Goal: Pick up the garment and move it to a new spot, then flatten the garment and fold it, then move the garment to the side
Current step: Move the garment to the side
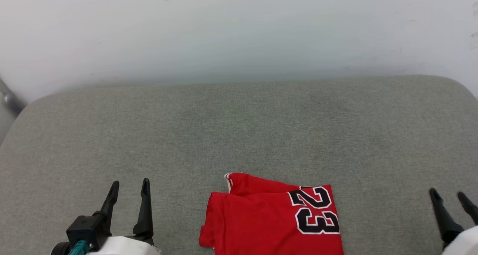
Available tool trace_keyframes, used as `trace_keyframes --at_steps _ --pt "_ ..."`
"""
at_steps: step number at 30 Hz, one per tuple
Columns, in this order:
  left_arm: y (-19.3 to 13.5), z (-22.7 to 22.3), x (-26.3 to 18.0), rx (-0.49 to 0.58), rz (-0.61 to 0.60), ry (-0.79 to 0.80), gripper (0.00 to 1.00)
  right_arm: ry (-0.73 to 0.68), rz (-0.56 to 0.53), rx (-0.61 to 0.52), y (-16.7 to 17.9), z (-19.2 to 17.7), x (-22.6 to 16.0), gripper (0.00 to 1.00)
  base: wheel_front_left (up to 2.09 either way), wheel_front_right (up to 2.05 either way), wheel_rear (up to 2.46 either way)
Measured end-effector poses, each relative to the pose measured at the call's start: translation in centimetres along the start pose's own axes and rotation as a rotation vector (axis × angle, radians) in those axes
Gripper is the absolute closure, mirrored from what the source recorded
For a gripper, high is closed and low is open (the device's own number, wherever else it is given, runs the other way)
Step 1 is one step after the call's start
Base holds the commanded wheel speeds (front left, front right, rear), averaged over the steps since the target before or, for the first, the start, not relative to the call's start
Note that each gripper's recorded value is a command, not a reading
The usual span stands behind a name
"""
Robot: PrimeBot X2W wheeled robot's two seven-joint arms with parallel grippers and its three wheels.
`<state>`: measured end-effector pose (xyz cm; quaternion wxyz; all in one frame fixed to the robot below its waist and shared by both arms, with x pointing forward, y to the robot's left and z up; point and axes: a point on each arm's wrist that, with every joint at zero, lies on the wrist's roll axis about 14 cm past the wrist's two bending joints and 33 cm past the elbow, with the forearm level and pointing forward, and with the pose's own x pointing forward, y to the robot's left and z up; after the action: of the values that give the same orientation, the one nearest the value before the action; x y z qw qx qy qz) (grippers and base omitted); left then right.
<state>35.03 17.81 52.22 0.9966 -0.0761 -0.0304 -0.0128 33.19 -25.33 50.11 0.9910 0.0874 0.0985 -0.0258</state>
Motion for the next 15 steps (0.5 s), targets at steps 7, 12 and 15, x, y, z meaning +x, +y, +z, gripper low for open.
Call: trace_keyframes --at_steps 7,12,15 --pt "1.2 0.2 0.2 -0.008 0.047 -0.013 0.0 0.369 -0.083 0.1 -4.9 -4.6 0.0 0.0 0.0 0.0 0.0" --pt "1.9 0.4 0.6 -0.006 0.066 -0.028 0.0 0.684 -0.003 0.249 -2.4 -9.3 -0.1 0.0 0.0 0.0 0.0" --pt "2.3 0.3 0.8 -0.01 0.08 -0.027 0.0 0.834 0.067 0.314 0.7 -11.8 -0.3 0.0 0.0 0.0 0.0"
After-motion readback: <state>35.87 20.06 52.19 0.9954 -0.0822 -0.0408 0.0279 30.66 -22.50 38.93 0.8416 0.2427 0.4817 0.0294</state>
